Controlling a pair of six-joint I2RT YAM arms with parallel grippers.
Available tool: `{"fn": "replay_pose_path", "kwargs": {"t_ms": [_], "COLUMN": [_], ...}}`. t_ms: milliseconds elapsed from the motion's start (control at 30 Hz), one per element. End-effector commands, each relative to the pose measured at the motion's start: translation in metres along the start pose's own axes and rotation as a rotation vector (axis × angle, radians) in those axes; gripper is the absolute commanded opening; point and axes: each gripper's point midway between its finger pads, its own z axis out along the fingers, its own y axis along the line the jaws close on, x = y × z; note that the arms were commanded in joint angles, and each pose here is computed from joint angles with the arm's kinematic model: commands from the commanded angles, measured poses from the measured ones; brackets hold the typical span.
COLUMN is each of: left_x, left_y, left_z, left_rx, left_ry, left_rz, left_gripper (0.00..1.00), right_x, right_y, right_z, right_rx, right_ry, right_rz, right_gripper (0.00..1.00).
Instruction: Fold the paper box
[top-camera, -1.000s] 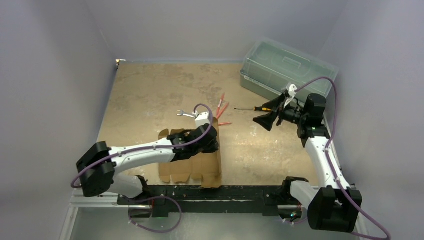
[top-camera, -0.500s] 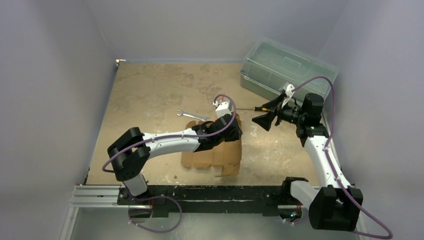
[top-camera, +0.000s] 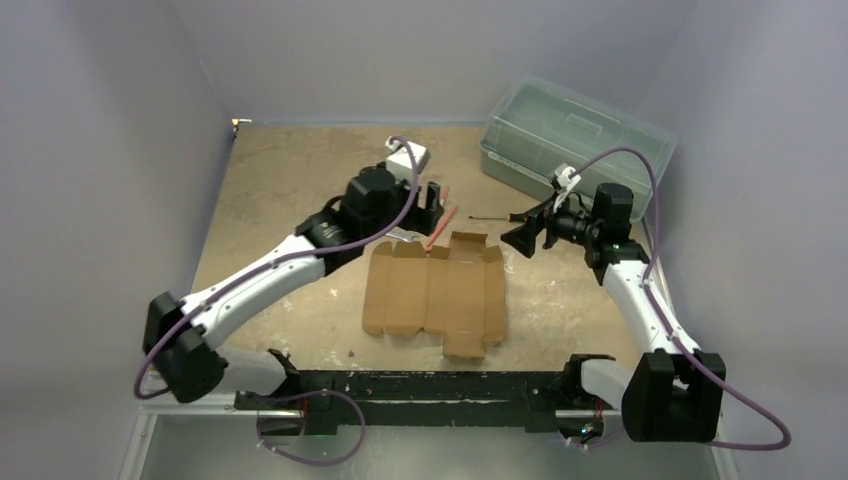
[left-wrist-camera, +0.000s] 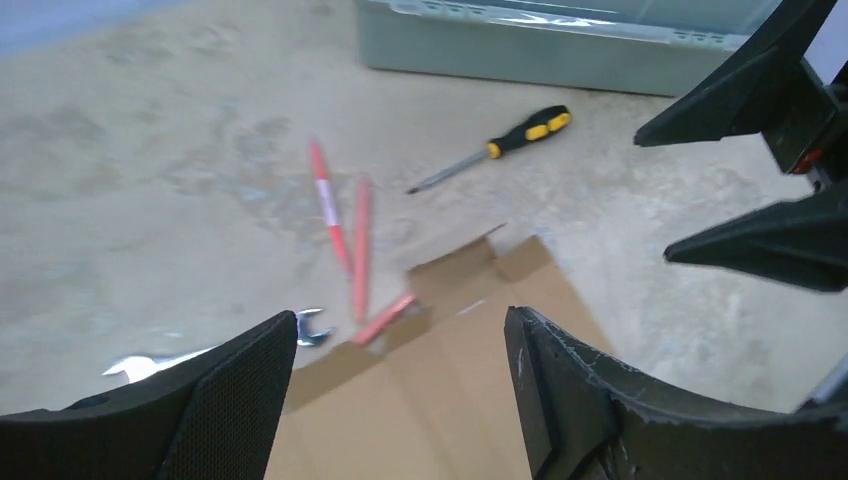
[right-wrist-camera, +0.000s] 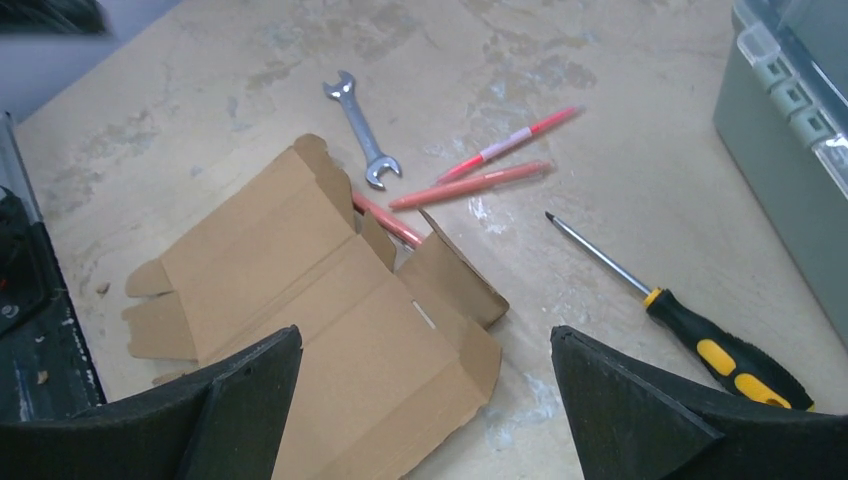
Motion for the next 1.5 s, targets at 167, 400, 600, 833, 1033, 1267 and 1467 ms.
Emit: {"fn": "replay_pose_path", "kwargs": {"t_ms": [167, 400, 600, 833, 1033, 1267, 1467], "left_x": [0.038, 0.032, 0.032, 0.027, 0.030, 0.030, 0.030], "left_y": [0.064, 0.064, 0.061, 0.067, 0.072, 0.074, 0.076], "left_z": [-0.034, -0.042, -0.041, -0.046, -0.043, -0.044, -0.045], "left_rx": [-0.067, -0.073, -0.059, -0.099, -0.116, -0.128, -0.137], "left_ry": [0.024, -0.024, -0.021, -0.037, -0.019, -0.022, -0.019], "left_rz": [0.425, 0.408, 0.396, 0.404, 0.417, 0.423, 0.428], "left_gripper": [0.77, 0.76, 0.75, 0.75, 0.75, 0.75, 0.75], "right_x": [0.024, 0.060, 0.069, 0.070, 0.103, 0.131, 0.145], "right_y": [-0.033, -0.038, -0.041, -0.038, -0.043, -0.042, -0.041], "right_z": [0.012, 0.021, 0.026, 0.039, 0.037, 0.042, 0.046], "right_rx": [0.102, 0.090, 0.102, 0.132, 0.232, 0.224, 0.197], "right_ry": [0.073, 0.132, 0.127, 0.049, 0.096, 0.185, 0.250], "right_rz": [0.001, 0.064, 0.139, 0.521, 0.695, 0.759, 0.781], "right_gripper": [0.96, 0.90, 0.88, 0.85, 0.82, 0.62, 0.47]}}
